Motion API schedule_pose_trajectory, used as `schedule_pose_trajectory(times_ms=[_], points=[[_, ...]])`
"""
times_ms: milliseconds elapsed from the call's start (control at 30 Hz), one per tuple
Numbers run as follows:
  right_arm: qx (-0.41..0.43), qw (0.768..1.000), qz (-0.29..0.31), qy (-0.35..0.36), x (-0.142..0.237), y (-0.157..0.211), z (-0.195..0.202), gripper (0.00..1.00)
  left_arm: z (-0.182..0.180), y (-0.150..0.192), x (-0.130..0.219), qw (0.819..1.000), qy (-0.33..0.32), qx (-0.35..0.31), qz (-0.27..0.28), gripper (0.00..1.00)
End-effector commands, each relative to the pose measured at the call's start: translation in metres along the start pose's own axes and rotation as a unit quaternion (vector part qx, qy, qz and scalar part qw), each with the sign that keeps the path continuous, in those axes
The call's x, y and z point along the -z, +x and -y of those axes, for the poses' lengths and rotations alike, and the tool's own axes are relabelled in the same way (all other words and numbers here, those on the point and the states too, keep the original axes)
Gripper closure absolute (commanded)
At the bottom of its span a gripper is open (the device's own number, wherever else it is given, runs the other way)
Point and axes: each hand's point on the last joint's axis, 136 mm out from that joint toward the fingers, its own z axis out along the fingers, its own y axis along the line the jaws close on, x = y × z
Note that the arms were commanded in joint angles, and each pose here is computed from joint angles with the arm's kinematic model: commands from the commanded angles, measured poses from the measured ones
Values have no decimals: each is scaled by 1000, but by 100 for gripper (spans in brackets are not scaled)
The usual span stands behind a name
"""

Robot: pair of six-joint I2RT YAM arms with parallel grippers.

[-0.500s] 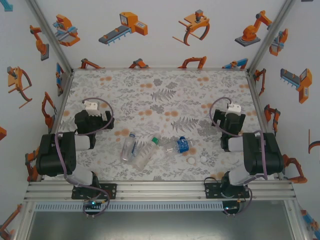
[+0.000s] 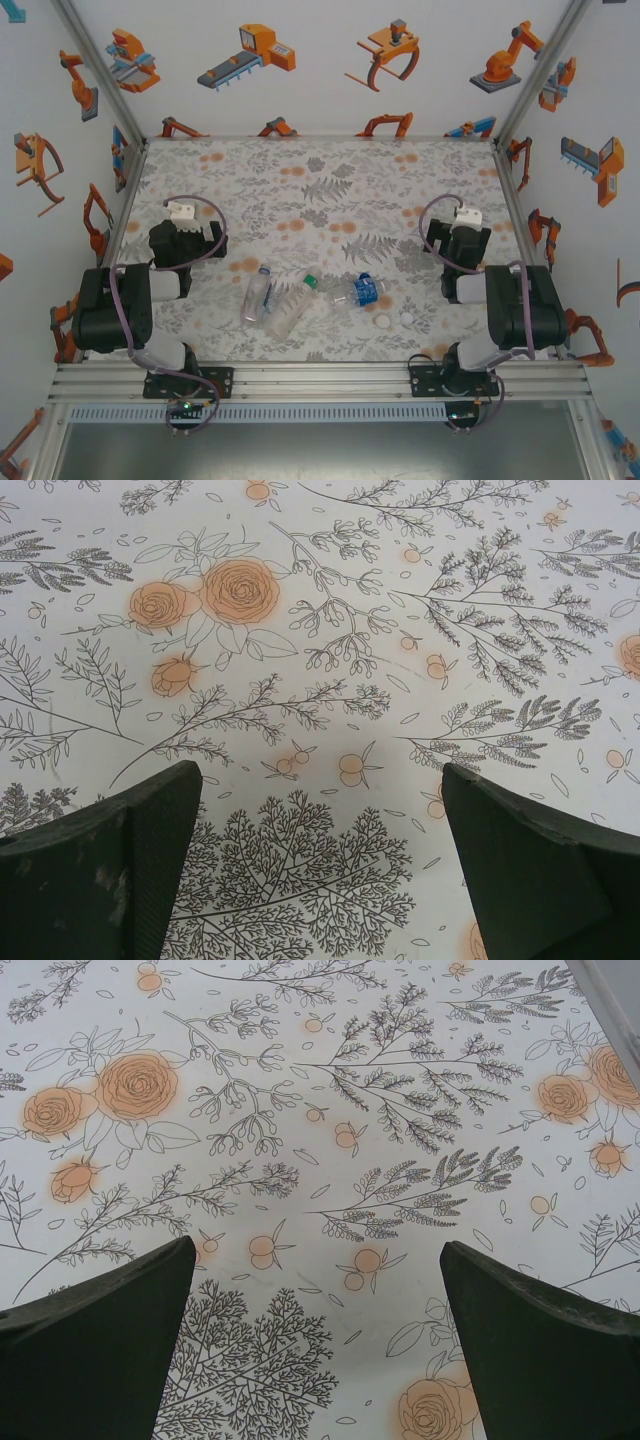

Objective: Screw on the bottle caps

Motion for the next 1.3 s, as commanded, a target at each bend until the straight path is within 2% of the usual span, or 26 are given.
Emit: schedule_pose_trajectory(times_ms=[0,833,1033,1267], points=[[-13,1000,14,12,-3,-12,5,1,-1,-7,2,1000,-3,0,16,3],[-13,1000,12,14,-1,-16,6,1,-3,-9,2,1000,-13,0,19,3],[33,999,13,-39,15,-42,-18,1,-3,-23,6,1000,-30,-4,4,3],[113,980,-1,-166,43,-66,-69,1,-3,-57,20,998,-56,-9,-23,3]])
